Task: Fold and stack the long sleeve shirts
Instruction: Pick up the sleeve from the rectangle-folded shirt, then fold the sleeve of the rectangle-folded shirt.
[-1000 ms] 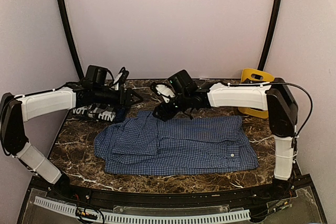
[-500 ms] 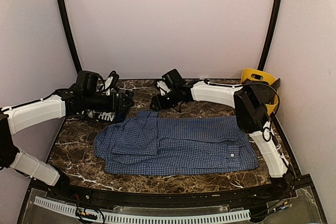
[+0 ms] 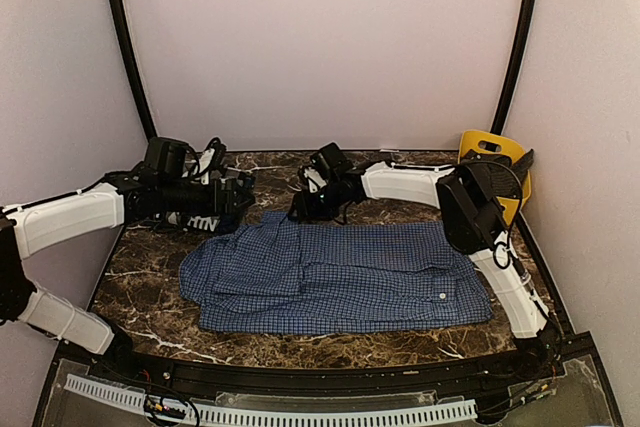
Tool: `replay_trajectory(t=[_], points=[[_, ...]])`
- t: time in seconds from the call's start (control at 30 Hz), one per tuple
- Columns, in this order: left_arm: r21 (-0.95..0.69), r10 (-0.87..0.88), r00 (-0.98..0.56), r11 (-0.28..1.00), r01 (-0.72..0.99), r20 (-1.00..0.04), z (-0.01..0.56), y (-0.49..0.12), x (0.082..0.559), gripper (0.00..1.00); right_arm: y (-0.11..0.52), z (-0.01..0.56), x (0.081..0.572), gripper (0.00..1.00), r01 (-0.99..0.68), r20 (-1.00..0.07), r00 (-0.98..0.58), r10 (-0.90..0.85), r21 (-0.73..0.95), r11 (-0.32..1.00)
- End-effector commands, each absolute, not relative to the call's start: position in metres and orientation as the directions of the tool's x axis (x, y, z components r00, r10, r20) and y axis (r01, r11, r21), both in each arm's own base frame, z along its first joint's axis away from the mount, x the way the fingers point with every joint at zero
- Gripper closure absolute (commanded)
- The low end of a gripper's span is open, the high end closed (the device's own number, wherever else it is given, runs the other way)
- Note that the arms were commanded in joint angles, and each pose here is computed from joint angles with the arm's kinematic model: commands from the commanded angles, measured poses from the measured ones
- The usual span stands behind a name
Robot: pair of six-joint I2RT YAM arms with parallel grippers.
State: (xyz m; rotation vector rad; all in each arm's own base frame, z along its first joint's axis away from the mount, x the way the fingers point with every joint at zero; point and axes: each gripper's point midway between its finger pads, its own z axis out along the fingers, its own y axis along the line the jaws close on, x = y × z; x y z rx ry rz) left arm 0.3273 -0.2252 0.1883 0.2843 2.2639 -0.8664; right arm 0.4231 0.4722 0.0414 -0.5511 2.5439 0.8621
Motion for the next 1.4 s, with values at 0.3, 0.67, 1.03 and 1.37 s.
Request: replay_trajectory(t=[0.3, 0.67, 1.03, 1.37], points=[[-0.489, -0.035, -0.724, 0.76, 0.429, -0.689, 0.192, -0.219, 0.32, 0.27, 0.504, 0.02, 0.394, 0.61, -0.481, -0.431, -0.863, -0.263, 0.548, 0.684], [-0.477, -0.027, -0.724, 0.768, 0.426, -0.689, 0.188, -0.215, 0.317, 0.27, 0.514, 0.089, 0.415, 0.93, -0.57, -0.604, -0.775, -0.186, 0.542, 0.617], [-0.464, -0.02, -0.72, 0.777, 0.425, -0.693, 0.186, -0.213, 0.316, 0.27, 0.512, 0.15, 0.421, 0.99, -0.656, -0.721, -0.678, -0.143, 0.506, 0.56], [-0.443, -0.021, -0.72, 0.801, 0.403, -0.693, 0.181, -0.207, 0.317, 0.27, 0.464, 0.197, 0.409, 1.0, -0.603, -0.76, -0.648, -0.055, 0.467, 0.646]])
